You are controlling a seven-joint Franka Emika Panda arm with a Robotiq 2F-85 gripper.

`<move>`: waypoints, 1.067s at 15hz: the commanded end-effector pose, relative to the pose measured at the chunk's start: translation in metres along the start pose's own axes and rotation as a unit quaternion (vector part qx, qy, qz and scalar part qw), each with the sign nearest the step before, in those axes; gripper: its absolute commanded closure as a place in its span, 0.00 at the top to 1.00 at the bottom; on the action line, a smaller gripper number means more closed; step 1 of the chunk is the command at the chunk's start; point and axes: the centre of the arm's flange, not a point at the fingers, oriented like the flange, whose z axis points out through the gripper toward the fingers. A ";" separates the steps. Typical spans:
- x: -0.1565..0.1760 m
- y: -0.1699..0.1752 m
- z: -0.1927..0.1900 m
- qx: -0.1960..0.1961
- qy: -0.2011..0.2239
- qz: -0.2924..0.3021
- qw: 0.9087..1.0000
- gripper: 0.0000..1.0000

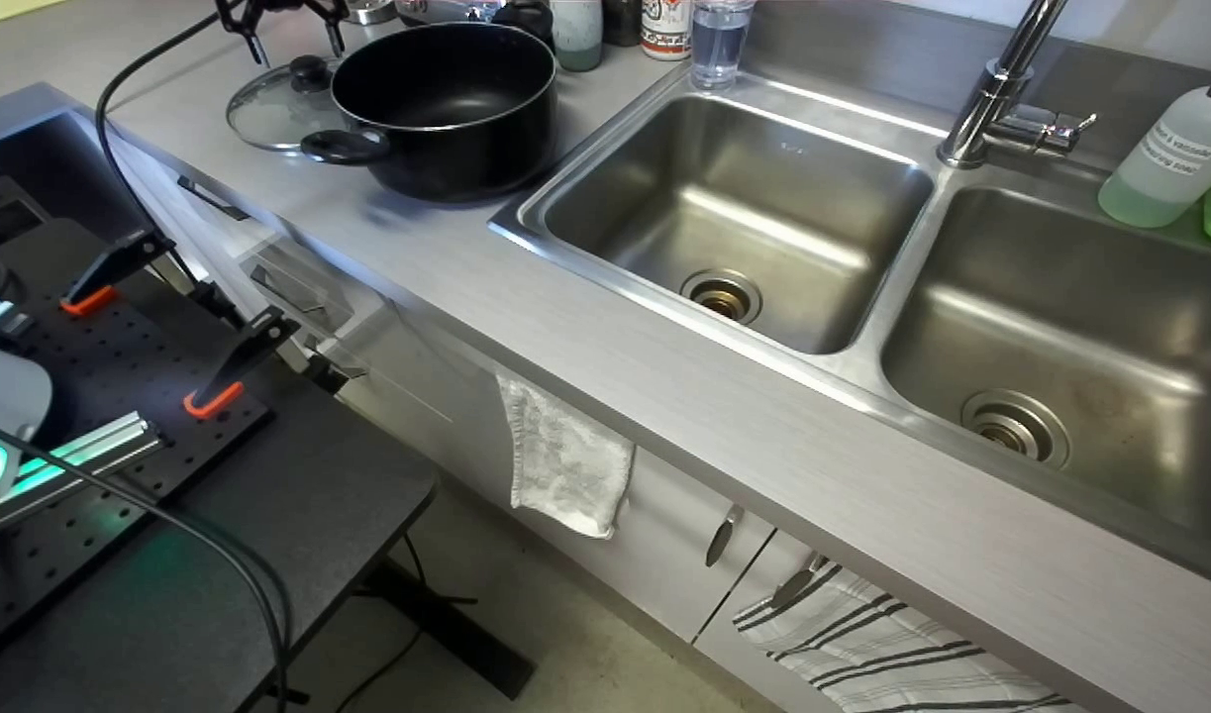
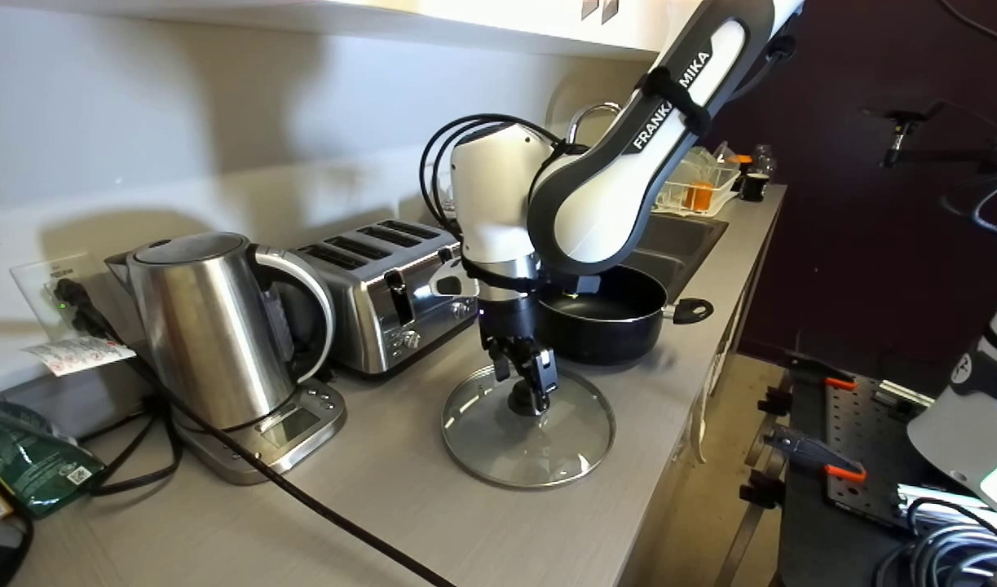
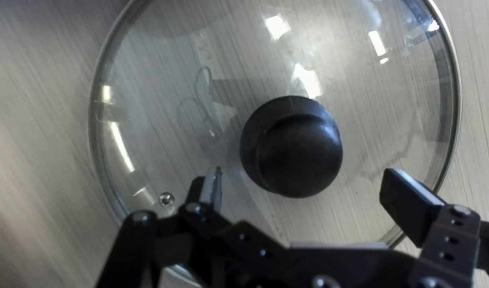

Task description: Put the glass lid on the black pot

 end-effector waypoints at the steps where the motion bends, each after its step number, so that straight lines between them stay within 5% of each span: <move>1: 0.003 0.006 0.002 0.007 -0.011 -0.002 1.000 0.95; 2: 0.003 0.006 0.002 0.008 -0.012 -0.002 1.000 0.74; 5: 0.002 0.005 0.004 0.011 -0.016 -0.002 1.000 0.64; 10: 0.002 0.006 0.002 0.009 -0.015 -0.002 1.000 0.26; 16: 0.002 0.000 -0.002 0.005 -0.012 -0.005 1.000 0.25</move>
